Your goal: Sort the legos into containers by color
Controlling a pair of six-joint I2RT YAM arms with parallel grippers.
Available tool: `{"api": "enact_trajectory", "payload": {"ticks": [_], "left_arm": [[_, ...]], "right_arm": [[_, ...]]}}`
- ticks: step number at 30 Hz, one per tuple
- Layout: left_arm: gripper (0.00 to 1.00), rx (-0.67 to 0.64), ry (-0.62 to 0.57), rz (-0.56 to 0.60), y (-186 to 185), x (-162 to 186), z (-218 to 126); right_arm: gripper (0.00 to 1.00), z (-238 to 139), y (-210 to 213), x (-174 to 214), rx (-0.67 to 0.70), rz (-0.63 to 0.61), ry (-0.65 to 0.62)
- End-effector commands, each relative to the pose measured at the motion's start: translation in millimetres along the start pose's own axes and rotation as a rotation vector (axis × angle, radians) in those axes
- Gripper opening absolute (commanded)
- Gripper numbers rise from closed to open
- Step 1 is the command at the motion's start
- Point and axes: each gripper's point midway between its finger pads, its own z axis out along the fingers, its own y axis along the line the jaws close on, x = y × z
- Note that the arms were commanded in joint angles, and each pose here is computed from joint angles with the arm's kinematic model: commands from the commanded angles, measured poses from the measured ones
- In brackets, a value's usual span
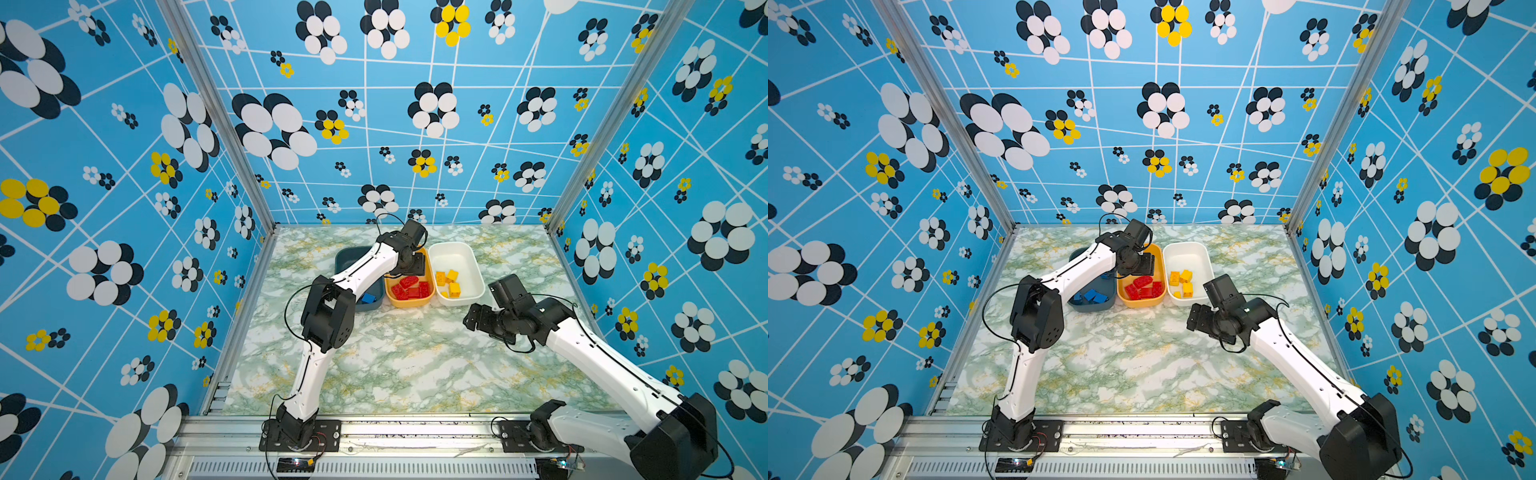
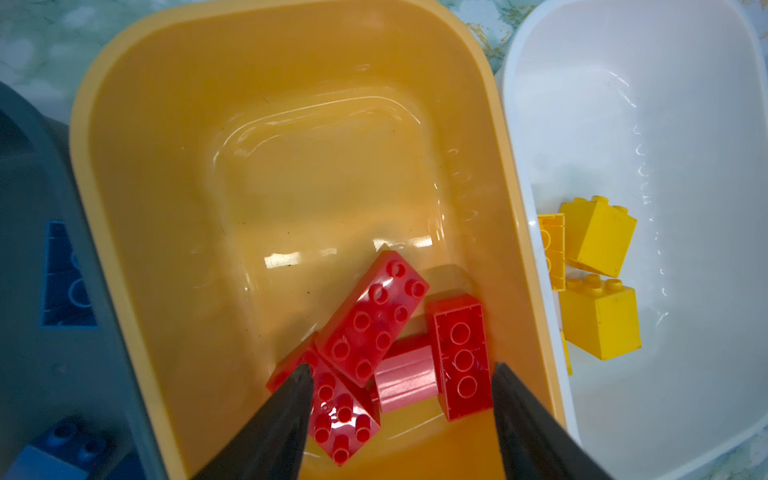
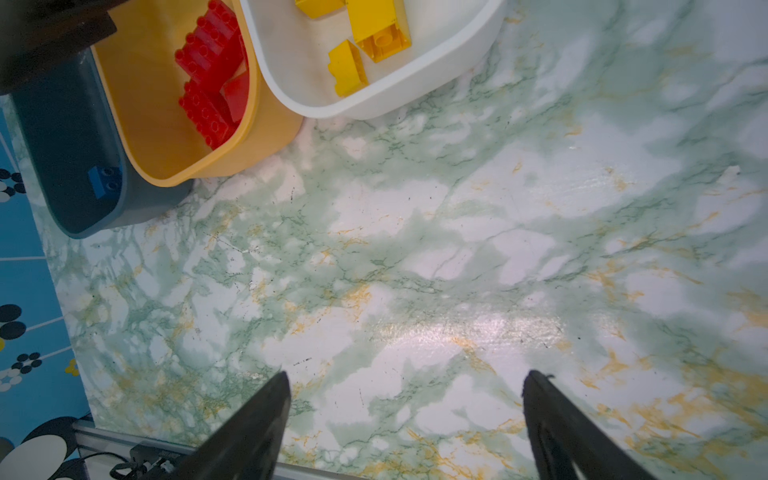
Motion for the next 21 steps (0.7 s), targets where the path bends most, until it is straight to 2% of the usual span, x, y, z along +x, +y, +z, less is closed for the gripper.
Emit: {"api": "enact_trajectory", "payload": {"ticks": [1,12,21], "left_arm": [[0.75,0.018,-0.037,0.005,0,-6,-19],[0.87,0.028,-0.166,0.034,16,4,-75],[0.96,-0.03,-0.222,0.014,69,33,-109]], "right_arm": [[0.89,-4,-1,-7,0.023,0.0,-0.009],[0.9,-3,1,-21,0.034,-0.037,-0.039],[0.99,-2,0,-45,0.066,-0.098,-0.104]]}}
